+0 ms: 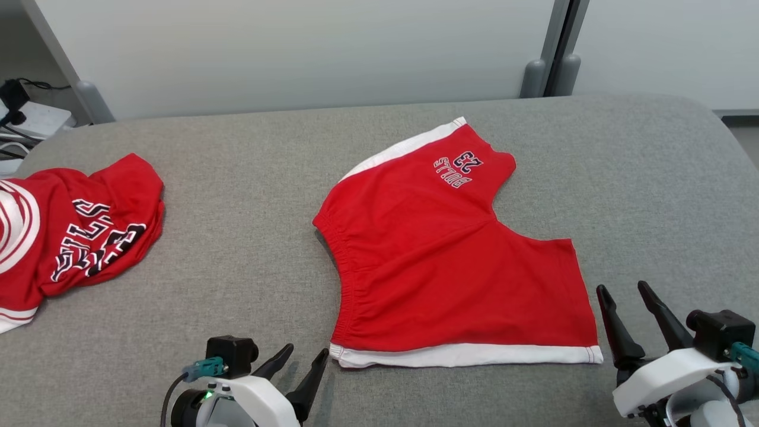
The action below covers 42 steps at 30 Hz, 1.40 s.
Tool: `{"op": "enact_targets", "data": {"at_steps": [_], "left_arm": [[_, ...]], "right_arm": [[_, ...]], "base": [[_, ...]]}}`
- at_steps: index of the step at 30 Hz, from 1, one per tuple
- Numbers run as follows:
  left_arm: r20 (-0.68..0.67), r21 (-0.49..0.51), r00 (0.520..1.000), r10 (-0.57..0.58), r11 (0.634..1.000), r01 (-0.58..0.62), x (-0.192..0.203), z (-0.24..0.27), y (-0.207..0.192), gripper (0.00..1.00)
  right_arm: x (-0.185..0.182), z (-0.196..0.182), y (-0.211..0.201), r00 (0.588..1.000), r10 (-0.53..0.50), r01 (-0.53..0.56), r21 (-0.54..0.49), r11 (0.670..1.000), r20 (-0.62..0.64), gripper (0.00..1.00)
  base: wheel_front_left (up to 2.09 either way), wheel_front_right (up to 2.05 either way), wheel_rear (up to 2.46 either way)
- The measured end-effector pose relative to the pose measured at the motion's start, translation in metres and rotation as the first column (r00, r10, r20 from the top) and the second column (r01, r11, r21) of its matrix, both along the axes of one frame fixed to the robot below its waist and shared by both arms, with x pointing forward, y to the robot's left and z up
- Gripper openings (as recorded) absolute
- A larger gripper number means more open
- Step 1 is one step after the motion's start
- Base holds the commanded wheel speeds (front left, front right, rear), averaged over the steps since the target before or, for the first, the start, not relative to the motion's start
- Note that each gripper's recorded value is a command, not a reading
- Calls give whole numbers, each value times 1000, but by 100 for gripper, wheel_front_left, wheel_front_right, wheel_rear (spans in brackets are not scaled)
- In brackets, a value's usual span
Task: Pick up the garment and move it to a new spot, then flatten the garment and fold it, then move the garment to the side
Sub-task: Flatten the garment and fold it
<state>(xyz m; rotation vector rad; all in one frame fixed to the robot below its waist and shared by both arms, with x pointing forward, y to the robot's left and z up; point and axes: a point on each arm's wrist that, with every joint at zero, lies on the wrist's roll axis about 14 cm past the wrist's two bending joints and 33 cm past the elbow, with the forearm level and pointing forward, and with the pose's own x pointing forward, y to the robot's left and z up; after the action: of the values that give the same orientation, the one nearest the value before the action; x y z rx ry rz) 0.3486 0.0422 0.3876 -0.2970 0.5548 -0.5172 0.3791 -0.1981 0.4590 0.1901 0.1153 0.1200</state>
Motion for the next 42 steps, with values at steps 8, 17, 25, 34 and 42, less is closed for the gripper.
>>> {"op": "enact_targets", "data": {"at_steps": [8,17,25,34,42], "left_arm": [[231,-137,952,199,976,-171,13,81,19,100],[469,-295,756,457,887,-354,4,160,53,100],[612,-235,634,473,874,-425,-3,181,81,100],[606,-102,697,384,906,-411,-10,147,75,100],[569,-100,725,387,908,-407,-11,134,72,100]], "right_arm": [[-10,23,27,996,39,-43,44,998,83,100],[-23,53,31,981,-3,-12,78,997,192,100],[-33,53,37,980,11,-23,62,998,197,100],[-41,36,22,989,-39,27,79,997,145,100],[-42,28,19,991,-59,48,90,995,120,100]], "base": [[0,0,0],[0,0,0],[0,0,0],[0,0,0],[0,0,0]]}}
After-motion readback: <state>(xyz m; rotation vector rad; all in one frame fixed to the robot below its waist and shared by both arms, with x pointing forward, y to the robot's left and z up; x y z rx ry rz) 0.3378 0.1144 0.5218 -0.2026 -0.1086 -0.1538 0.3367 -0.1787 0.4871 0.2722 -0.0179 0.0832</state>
